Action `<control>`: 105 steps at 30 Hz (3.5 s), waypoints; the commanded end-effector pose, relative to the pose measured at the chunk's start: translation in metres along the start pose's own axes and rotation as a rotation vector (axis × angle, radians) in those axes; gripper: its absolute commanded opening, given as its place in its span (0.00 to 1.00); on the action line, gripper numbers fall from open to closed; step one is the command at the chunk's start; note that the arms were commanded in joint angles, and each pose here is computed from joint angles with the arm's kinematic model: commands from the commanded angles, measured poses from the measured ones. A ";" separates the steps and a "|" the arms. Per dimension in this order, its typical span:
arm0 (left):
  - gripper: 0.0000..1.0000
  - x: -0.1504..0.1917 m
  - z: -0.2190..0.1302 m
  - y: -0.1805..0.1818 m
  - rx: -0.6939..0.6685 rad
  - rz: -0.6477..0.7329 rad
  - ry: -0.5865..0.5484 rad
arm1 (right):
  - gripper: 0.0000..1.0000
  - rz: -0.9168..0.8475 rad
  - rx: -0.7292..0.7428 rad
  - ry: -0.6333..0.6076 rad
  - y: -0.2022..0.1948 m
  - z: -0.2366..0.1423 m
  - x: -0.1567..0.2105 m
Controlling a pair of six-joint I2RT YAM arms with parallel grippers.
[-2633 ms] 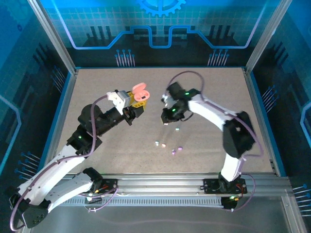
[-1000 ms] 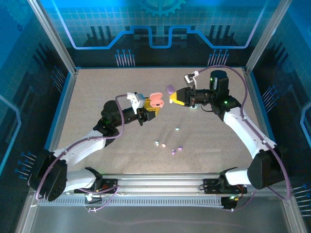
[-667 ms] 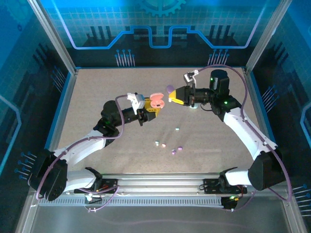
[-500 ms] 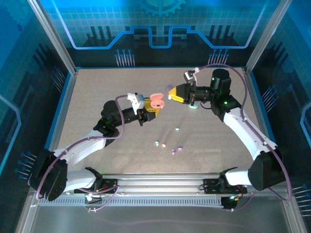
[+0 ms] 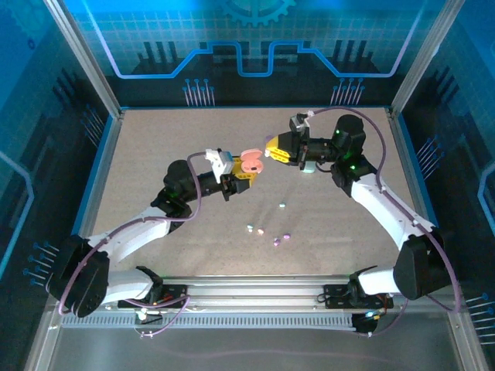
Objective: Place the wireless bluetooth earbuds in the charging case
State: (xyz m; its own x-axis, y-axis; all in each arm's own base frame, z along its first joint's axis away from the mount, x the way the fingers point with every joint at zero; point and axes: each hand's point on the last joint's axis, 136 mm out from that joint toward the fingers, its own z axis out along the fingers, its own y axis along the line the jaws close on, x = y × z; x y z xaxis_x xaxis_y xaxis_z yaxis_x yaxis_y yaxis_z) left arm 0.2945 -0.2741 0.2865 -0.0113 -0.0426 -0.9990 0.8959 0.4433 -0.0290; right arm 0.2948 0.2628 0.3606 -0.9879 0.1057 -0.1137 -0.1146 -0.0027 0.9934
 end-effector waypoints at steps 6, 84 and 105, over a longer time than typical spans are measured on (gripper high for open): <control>0.27 -0.018 0.010 0.007 -0.038 0.079 -0.051 | 0.21 -0.001 -0.009 -0.005 0.000 0.009 0.001; 0.28 -0.024 0.025 -0.008 -0.004 0.103 -0.134 | 0.27 -0.449 0.694 -0.073 -0.064 0.021 0.022; 0.29 -0.016 0.022 -0.010 -0.006 0.092 -0.113 | 0.42 -0.482 0.705 -0.110 -0.042 0.013 0.023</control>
State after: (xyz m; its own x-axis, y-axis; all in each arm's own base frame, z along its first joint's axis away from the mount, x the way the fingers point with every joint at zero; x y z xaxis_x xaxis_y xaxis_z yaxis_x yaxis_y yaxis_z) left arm 0.3020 -0.2990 0.2775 0.0517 -0.0471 -0.9976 0.8889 0.4575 0.0245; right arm 0.2855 0.2837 0.3078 -0.8374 0.0407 -0.5450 -0.3851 0.6636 0.6414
